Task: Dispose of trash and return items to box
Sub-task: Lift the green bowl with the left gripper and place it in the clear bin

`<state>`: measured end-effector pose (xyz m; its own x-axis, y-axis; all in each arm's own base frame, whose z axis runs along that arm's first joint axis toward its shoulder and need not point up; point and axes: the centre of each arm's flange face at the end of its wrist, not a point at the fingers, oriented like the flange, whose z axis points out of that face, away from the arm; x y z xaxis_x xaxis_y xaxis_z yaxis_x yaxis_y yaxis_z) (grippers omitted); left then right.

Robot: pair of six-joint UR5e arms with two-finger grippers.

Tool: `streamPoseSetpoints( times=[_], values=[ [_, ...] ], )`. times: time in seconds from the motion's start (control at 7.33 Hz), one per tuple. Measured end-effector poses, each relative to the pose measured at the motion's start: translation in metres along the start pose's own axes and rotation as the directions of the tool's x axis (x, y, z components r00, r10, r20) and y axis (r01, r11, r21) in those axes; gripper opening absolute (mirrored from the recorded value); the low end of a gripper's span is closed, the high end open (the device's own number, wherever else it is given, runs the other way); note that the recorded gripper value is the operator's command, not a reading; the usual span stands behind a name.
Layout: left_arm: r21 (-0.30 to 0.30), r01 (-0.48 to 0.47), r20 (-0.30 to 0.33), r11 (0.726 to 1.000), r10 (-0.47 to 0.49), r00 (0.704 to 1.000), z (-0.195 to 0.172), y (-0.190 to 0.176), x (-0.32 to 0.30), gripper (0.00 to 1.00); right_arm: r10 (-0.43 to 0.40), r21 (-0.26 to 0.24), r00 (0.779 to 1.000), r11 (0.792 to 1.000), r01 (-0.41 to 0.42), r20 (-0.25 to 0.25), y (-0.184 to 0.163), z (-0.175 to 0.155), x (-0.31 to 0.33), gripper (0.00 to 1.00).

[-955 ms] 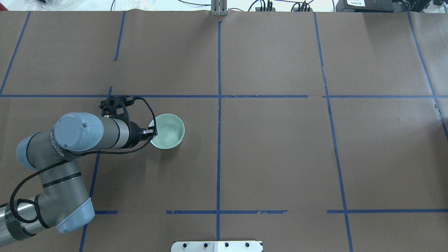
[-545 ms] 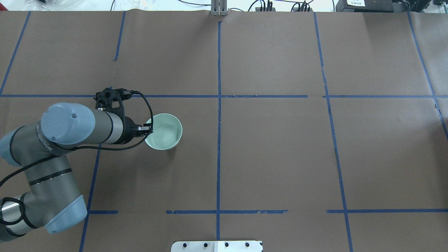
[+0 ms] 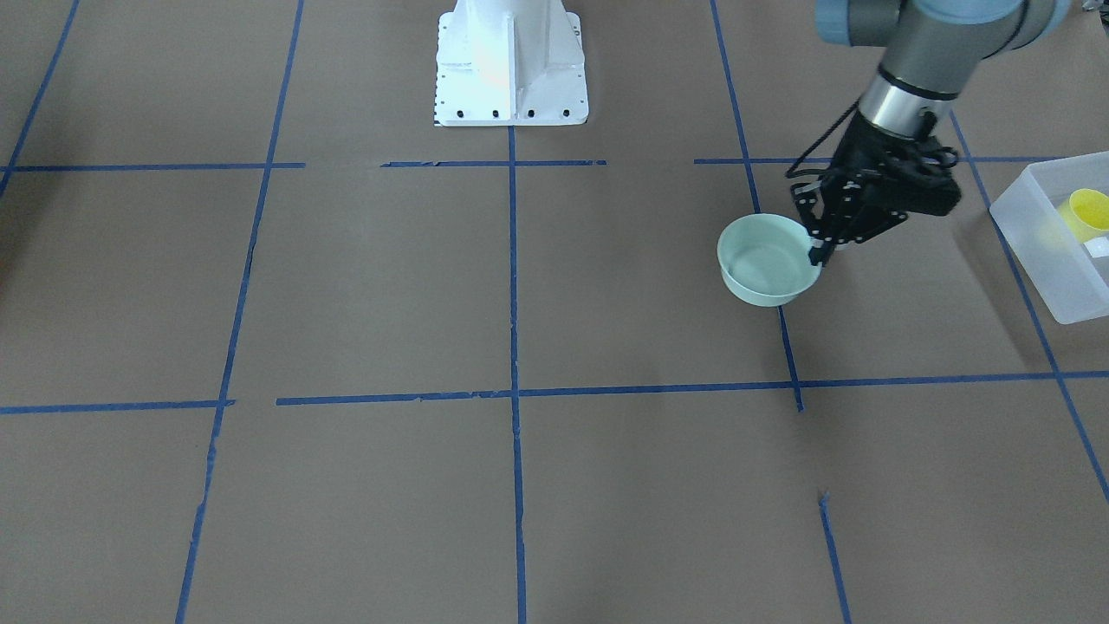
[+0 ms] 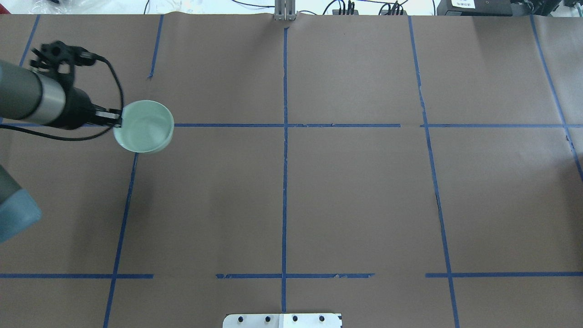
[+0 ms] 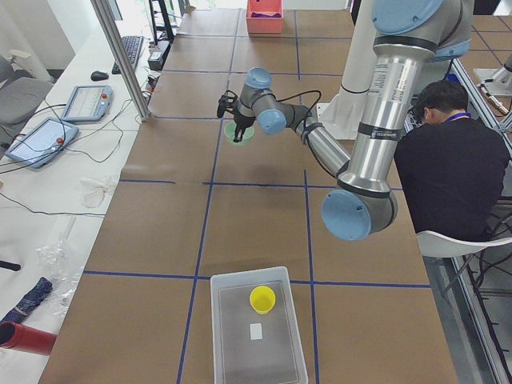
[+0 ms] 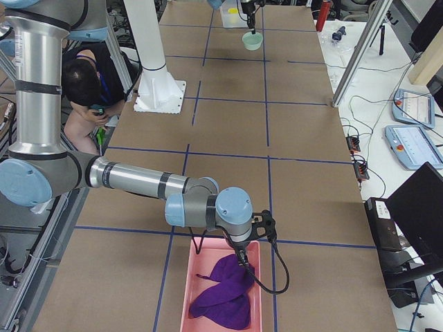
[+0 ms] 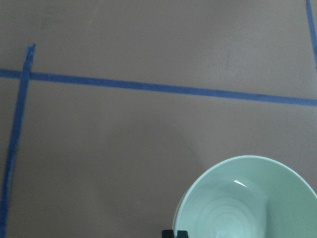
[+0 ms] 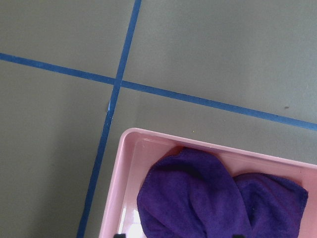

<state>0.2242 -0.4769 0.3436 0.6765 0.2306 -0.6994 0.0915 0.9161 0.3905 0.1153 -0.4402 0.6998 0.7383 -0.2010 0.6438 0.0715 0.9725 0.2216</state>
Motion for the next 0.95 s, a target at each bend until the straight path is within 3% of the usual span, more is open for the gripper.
streamPoseSetpoints(
  times=[0.41,0.68,0.95],
  values=[
    [-0.056,-0.286,0.097,0.957,0.29,0.952,-0.041,0.005,-0.182,0.0,0.002,0.0,1.0,1.0,-0.002,0.0,0.0,0.0,0.0,0.77],
    [-0.124,-0.393,0.134,0.911,0.408,0.903,-0.059,0.026,-0.314,0.0,-0.004,0.011,1.0,1.0,0.004,-0.002,-0.001,-0.001,0.0,0.77],
    [-0.183,-0.442,0.159,0.878,0.47,0.868,-0.08,0.067,-0.431,0.0,-0.014,0.026,1.0,1.0,0.014,-0.005,-0.003,-0.002,-0.001,0.77]
  ],
)
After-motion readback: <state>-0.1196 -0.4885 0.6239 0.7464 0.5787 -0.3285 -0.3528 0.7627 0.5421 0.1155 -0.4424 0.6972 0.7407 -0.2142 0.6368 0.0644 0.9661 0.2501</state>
